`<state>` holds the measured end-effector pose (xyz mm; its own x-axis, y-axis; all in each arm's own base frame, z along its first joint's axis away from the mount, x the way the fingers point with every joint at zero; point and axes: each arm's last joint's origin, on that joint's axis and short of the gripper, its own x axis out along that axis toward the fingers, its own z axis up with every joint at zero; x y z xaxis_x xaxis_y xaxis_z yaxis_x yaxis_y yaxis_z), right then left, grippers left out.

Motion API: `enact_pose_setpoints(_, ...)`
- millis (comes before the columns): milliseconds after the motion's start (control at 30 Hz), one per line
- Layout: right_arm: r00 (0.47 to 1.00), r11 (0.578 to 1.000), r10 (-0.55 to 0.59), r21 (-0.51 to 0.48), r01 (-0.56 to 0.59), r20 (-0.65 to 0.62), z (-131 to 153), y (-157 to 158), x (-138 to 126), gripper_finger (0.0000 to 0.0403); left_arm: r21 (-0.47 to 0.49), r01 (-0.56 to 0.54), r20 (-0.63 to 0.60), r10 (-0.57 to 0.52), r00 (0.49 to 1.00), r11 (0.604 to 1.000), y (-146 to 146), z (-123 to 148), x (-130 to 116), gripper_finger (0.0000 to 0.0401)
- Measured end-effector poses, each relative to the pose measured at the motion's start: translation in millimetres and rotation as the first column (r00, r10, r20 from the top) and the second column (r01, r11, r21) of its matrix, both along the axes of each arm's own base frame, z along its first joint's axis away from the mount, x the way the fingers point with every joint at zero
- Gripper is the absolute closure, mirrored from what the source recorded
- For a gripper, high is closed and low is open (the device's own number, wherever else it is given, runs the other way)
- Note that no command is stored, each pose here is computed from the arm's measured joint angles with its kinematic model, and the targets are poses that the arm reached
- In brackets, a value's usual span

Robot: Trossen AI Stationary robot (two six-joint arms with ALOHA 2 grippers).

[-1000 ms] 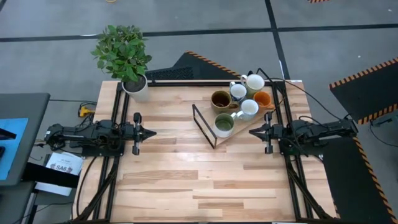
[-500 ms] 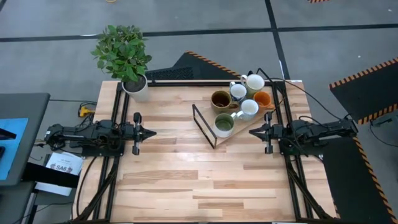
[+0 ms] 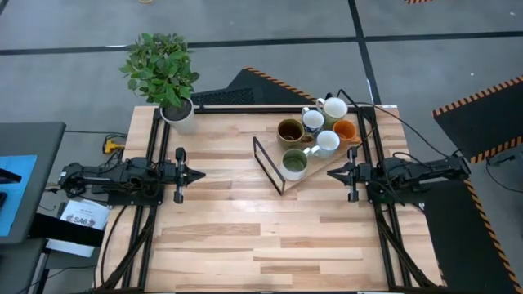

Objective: Place coffee mugs
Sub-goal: Return to Home Position

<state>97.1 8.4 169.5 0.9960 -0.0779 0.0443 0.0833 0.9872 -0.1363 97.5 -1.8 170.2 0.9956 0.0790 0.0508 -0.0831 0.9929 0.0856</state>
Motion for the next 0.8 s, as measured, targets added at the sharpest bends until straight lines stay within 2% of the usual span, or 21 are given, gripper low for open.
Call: enact_pose_setpoints(800, 1.0, 1.0, 0.0, -0.002, 0.0, -0.001, 0.0, 0.0, 0.0, 0.0355, 0.0, 0.003, -0.007, -0.003, 1.0, 1.0, -0.3, -0.6, 0.5, 0.0401)
